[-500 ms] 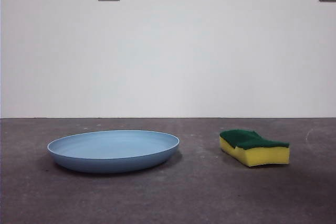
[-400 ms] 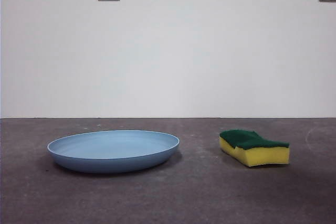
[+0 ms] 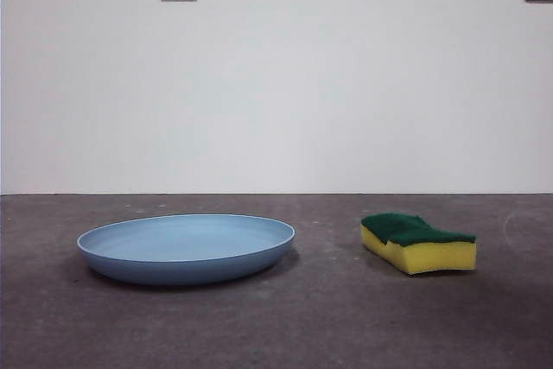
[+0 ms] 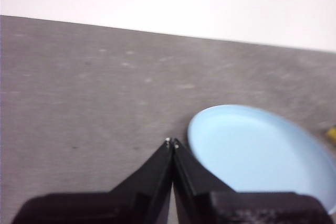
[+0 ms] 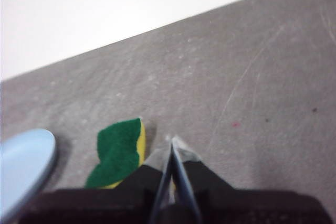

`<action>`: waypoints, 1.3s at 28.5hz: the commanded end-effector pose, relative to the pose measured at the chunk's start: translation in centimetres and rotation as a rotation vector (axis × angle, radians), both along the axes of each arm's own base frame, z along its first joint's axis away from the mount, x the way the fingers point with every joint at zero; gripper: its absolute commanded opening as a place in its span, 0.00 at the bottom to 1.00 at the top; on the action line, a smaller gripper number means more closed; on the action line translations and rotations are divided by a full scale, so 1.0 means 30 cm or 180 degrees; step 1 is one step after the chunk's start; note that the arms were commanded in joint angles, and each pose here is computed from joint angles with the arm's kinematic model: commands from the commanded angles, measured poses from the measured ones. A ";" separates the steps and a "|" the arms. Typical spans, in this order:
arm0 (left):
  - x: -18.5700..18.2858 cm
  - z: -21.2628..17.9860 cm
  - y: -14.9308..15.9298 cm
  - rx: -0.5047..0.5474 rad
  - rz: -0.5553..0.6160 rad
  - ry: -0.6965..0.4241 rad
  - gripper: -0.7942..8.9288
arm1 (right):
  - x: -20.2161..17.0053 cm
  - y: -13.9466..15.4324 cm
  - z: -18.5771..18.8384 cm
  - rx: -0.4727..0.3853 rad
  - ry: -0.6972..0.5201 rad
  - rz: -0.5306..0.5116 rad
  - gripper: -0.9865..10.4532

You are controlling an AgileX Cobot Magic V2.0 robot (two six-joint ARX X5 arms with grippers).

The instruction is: Pick up the plate,pick up the cloth,clean the plate with the cloth

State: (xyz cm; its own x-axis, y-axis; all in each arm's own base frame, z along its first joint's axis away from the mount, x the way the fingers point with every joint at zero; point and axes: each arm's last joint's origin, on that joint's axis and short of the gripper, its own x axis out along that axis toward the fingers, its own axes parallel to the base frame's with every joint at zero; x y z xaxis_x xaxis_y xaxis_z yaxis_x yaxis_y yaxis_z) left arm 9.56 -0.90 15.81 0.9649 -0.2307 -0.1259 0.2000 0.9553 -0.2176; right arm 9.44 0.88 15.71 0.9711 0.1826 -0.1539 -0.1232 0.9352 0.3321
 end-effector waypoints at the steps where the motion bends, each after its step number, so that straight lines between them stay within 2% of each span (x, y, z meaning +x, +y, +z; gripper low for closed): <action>1: -0.010 0.060 -0.001 -0.0447 -0.0004 -0.0072 0.08 | -0.008 0.000 0.079 0.0334 -0.0108 -0.0032 0.08; 6: -0.034 0.181 0.000 -0.0542 -0.0007 -0.0151 0.08 | -0.014 0.000 0.219 0.0352 0.0073 -0.0046 0.08; 9: -0.035 0.252 0.000 -0.0518 -0.0009 -0.0112 0.08 | -0.001 0.001 0.308 0.0227 0.0232 -0.0029 0.08; 15: 0.005 0.369 -0.010 -0.0299 -0.0327 0.0082 0.08 | 0.061 0.017 0.464 -0.0033 0.0551 0.0451 0.08; 19: 0.058 0.422 -0.018 -0.0135 -0.0547 0.0403 0.08 | 0.120 0.028 0.533 -0.0172 0.0810 0.0799 0.08; 22: 0.106 0.436 -0.023 -0.0024 -0.0695 0.0771 0.08 | 0.169 0.036 0.551 -0.0283 0.1024 0.1033 0.08; 25: 0.163 0.434 -0.029 -0.0041 -0.0874 0.1171 0.08 | 0.212 0.039 0.542 -0.0360 0.1244 0.1119 0.09; 28: 0.216 0.419 -0.036 -0.0138 -0.1050 0.1389 0.10 | 0.247 0.041 0.518 -0.0377 0.1414 0.1149 0.10; 30: 0.242 0.407 -0.040 -0.0184 -0.1136 0.1438 0.21 | 0.262 0.042 0.505 -0.0368 0.1500 0.1153 0.20; 32: 0.262 0.397 -0.040 -0.0251 -0.1118 0.1493 0.39 | 0.273 0.042 0.497 -0.0364 0.1553 0.1149 0.35; 33: 0.275 0.391 -0.041 -0.0337 -0.1076 0.1547 0.51 | 0.279 0.042 0.492 -0.0362 0.1583 0.1148 0.48; 34: 0.285 0.385 -0.041 -0.0374 -0.1061 0.1580 0.54 | 0.282 0.042 0.489 -0.0360 0.1600 0.1149 0.57; 37: 0.315 0.370 -0.043 -0.0389 -0.1073 0.1644 0.54 | 0.284 0.042 0.489 -0.0359 0.1599 0.1149 0.58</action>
